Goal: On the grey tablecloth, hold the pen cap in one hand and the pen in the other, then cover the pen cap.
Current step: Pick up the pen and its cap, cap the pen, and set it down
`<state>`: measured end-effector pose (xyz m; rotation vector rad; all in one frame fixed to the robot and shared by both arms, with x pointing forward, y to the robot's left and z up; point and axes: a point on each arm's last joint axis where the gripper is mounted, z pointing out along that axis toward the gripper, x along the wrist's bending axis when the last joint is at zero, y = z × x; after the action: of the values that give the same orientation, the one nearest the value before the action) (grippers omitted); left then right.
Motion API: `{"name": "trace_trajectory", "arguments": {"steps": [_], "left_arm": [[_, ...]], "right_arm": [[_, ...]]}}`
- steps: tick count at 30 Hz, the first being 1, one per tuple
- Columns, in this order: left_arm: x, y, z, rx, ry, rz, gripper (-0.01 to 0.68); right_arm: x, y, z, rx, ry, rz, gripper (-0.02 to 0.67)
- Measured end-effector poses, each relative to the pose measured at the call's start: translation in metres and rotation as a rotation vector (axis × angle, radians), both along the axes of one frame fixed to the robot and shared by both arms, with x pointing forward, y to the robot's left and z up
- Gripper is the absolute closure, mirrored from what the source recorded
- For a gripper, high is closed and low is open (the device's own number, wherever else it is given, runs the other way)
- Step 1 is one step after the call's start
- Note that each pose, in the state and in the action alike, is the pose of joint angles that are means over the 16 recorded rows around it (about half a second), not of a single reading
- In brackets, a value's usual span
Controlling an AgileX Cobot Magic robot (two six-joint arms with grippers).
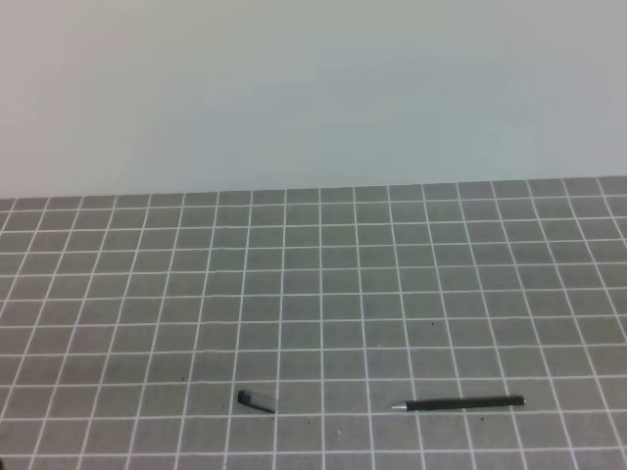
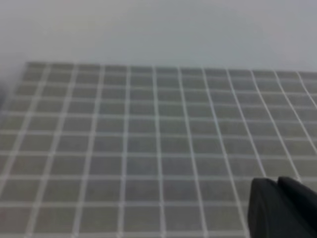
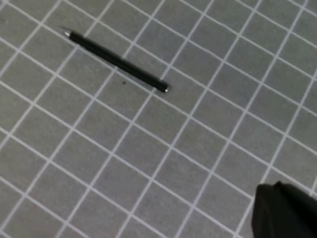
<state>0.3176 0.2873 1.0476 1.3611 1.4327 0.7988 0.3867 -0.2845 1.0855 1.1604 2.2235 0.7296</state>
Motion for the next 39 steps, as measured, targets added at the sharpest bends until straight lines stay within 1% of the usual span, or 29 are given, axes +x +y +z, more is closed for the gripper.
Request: {"name": "trace_trajectory", "arguments": {"steps": [6,10,14,18,22,26,28,31,34,39], "left_arm": [[0.006,-0.007,-0.003,-0.034,0.078,-0.067,0.673],[0.008,-0.01,-0.004,-0.053,0.111,-0.1,0.673],[0.008,-0.012,-0.005,-0.059,0.119,-0.114,0.673],[0.009,-0.012,-0.004,-0.062,0.114,-0.114,0.673],[0.009,-0.012,-0.004,-0.063,0.115,-0.115,0.673],[0.009,-0.012,-0.004,-0.062,0.112,-0.116,0.673],[0.009,-0.012,-0.004,-0.061,0.11,-0.116,0.673],[0.009,-0.012,-0.004,-0.06,0.107,-0.115,0.673],[0.009,-0.011,-0.003,-0.059,0.098,-0.112,0.673],[0.01,-0.011,-0.002,-0.058,0.081,-0.104,0.673]], "right_arm": [[0.047,0.011,0.008,0.027,0.145,0.107,0.645],[0.081,0.025,0.005,0.012,0.237,0.191,0.645],[0.114,0.044,-0.007,-0.043,0.307,0.3,0.645],[0.141,0.064,-0.027,-0.122,0.361,0.399,0.645],[0.161,0.081,-0.051,-0.185,0.404,0.477,0.645],[0.174,0.094,-0.073,-0.227,0.441,0.542,0.634],[0.177,0.1,-0.082,-0.245,0.455,0.572,0.614],[0.18,0.108,-0.092,-0.271,0.467,0.624,0.561],[0.181,0.116,-0.1,-0.303,0.463,0.685,0.488],[0.182,0.129,-0.11,-0.385,0.432,0.789,0.357]]}}
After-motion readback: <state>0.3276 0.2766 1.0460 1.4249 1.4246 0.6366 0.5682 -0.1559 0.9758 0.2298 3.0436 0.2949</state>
